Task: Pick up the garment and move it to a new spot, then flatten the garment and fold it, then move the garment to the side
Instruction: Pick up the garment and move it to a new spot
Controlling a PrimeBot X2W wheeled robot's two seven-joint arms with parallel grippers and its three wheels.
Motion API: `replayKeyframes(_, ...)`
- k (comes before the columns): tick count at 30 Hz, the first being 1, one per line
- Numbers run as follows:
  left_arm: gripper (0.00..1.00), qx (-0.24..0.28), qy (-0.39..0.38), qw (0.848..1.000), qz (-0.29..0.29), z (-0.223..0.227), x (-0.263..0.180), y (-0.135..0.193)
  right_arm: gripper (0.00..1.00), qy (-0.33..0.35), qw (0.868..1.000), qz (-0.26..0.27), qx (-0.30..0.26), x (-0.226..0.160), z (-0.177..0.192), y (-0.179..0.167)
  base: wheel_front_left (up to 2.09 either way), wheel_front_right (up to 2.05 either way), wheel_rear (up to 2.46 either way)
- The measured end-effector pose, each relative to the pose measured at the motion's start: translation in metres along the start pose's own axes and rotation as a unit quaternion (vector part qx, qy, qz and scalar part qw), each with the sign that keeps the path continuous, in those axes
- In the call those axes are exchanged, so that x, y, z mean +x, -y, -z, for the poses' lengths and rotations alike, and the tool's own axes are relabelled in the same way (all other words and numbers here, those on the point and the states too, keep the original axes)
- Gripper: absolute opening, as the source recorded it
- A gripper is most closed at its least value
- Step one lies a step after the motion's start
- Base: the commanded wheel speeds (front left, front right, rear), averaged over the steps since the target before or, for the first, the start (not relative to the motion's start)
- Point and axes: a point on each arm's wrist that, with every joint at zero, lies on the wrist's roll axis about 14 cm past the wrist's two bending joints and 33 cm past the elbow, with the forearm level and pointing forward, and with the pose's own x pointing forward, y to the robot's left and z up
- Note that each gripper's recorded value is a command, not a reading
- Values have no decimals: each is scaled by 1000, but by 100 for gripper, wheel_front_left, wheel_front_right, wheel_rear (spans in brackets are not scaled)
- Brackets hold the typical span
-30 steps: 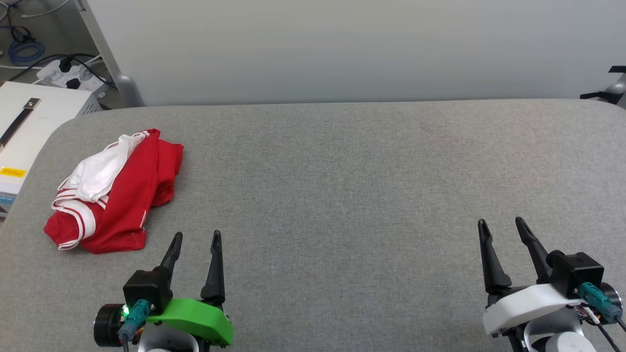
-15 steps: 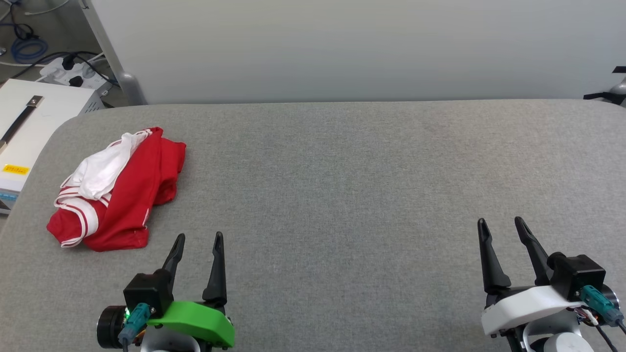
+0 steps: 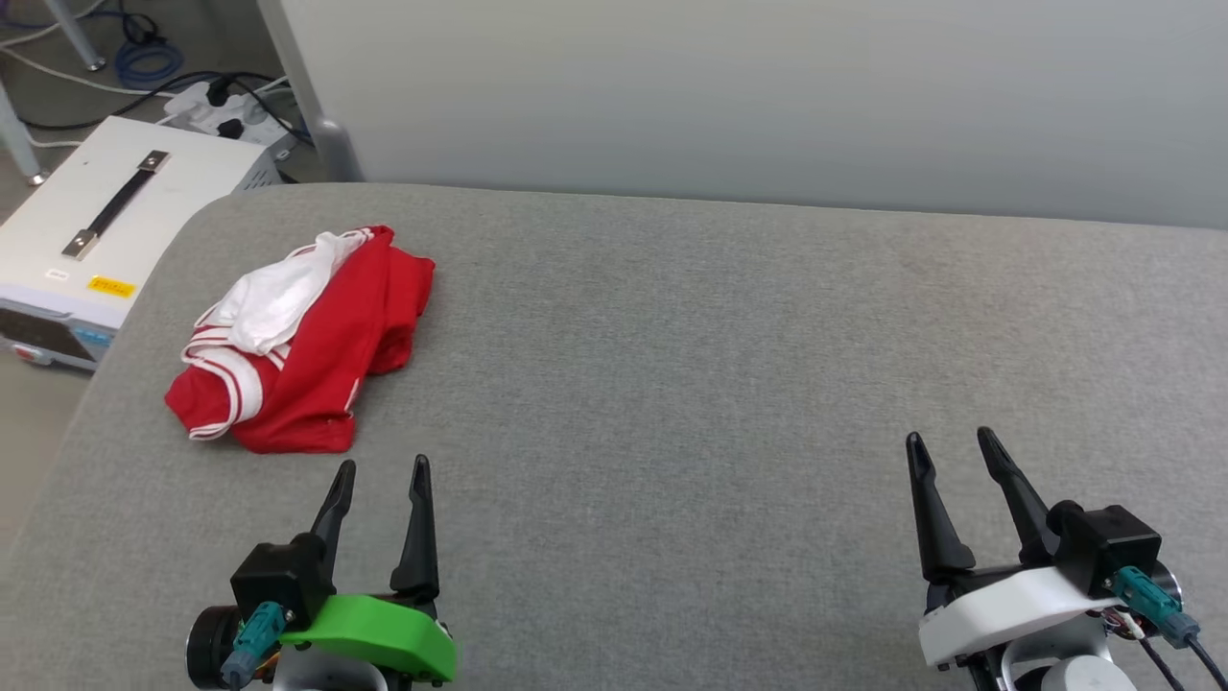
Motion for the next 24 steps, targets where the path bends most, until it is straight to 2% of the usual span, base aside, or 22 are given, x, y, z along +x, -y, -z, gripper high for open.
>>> replayKeyframes(14, 100, 4, 24, 996, -83, -14, -38, -51, 100, -11, 995, -101, 25, 25, 14, -67, 0, 0, 0)
replayKeyframes(24, 100, 6, 35, 992, -118, -22, -62, -70, 100, -17, 987, -157, 36, 33, 19, -106, 0, 0, 0)
